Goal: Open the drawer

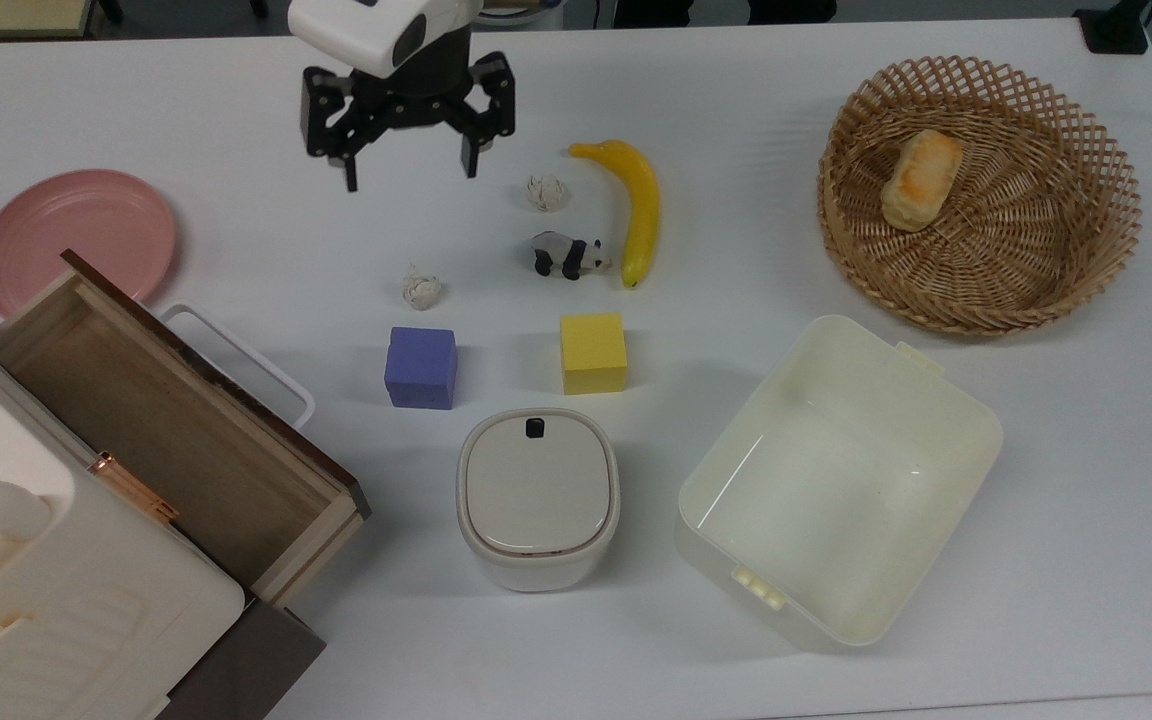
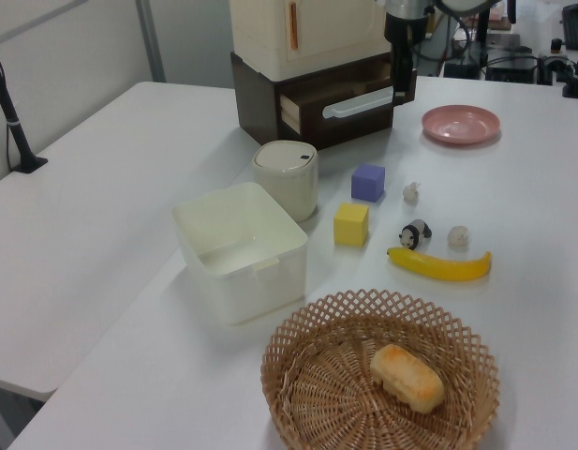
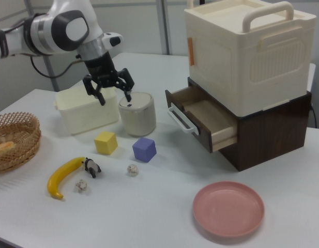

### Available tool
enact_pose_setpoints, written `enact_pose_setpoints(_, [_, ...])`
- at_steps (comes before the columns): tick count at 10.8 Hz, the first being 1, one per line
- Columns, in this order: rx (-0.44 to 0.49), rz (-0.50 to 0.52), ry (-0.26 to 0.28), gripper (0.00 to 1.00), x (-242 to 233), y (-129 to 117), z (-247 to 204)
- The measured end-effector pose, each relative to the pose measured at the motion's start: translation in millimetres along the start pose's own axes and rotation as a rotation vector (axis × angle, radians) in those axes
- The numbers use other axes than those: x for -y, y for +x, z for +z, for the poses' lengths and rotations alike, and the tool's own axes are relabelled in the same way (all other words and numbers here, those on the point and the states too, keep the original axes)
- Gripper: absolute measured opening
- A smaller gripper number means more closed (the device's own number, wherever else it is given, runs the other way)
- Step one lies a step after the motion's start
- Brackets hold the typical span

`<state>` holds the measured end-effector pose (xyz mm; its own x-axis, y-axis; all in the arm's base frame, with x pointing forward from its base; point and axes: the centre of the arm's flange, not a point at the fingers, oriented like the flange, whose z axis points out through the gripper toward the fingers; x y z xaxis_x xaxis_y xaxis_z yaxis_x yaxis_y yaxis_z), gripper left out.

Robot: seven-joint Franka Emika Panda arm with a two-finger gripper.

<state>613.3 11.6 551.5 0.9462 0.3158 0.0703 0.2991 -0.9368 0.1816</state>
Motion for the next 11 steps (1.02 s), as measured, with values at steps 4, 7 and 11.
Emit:
enact_pose_setpoints(4, [0.071, 0.176, 0.124, 1.0, 0, -17, -37])
enact_pose_setpoints(7, [0.091, 0.267, 0.124, 1.0, 2, -25, -47])
enact_pose_setpoints(11, [0.091, 0.279, 0.123, 1.0, 0, -25, -47])
